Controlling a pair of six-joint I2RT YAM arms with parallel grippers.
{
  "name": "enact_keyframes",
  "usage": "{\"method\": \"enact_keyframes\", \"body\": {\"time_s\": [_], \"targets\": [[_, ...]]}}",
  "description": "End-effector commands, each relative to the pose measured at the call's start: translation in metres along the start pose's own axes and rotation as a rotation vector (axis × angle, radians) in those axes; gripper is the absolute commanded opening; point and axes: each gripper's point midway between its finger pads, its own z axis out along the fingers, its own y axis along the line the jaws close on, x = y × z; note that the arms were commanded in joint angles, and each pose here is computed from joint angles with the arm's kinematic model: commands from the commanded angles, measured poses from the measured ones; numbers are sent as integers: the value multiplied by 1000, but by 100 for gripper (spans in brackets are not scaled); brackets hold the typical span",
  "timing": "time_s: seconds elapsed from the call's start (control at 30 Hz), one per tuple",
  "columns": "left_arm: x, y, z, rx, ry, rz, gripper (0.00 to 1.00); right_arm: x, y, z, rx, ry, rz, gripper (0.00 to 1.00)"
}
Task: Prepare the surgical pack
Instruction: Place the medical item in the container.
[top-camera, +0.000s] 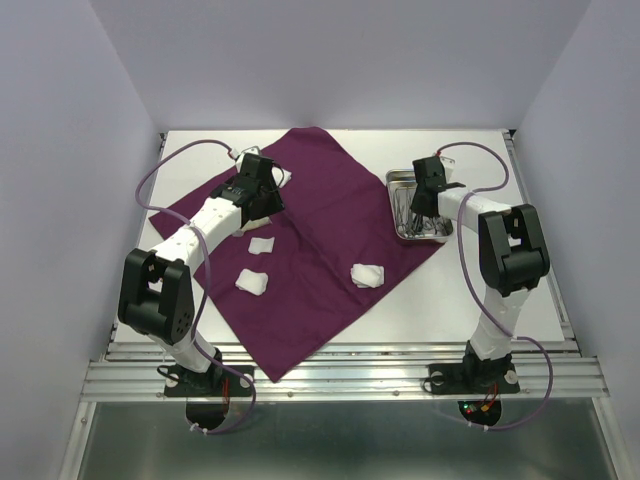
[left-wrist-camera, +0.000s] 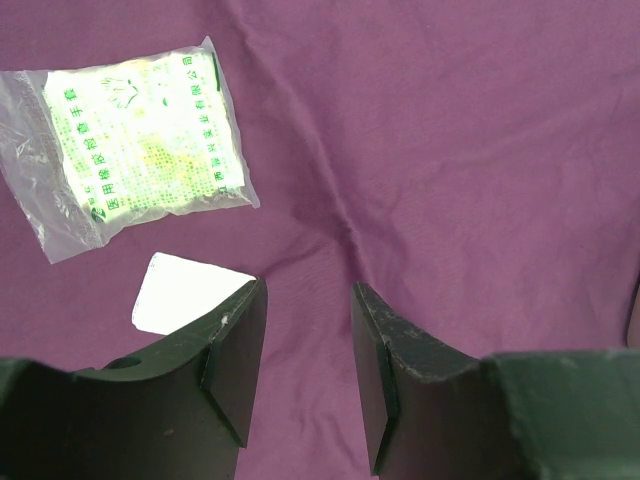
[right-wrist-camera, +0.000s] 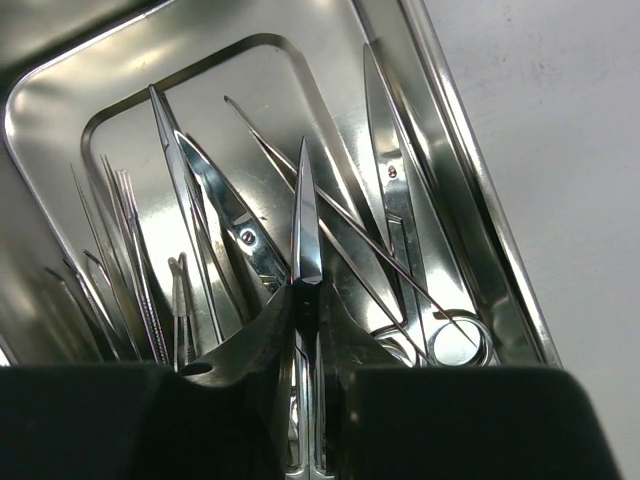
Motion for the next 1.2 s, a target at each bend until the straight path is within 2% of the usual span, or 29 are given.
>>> {"method": "enact_keyframes", "body": {"time_s": [0.0,0.33,0.6,0.87,1.0,1.17], "targets": [[-9,0,-6,3,-38,7,50,-18,14,-4,-67,-34,21,13],[-7,1,-5,2,-33,5,50,-24,28,-8,-159,-52,-22,11],[-6,0,-4,6,-29,4,50,-32,37,-21,-220,-109,-82,29],[-5,1,-5,6,-29,2,49,-31,51,-27,-296,-119,-101,34],[-5,1,-5,8,-29,2,49,-38,63,-45,-378,-160,-110,34],[-4,0,-5,16,-26,3,49,-55,52,-58,-325,-216,-81,33]]}}
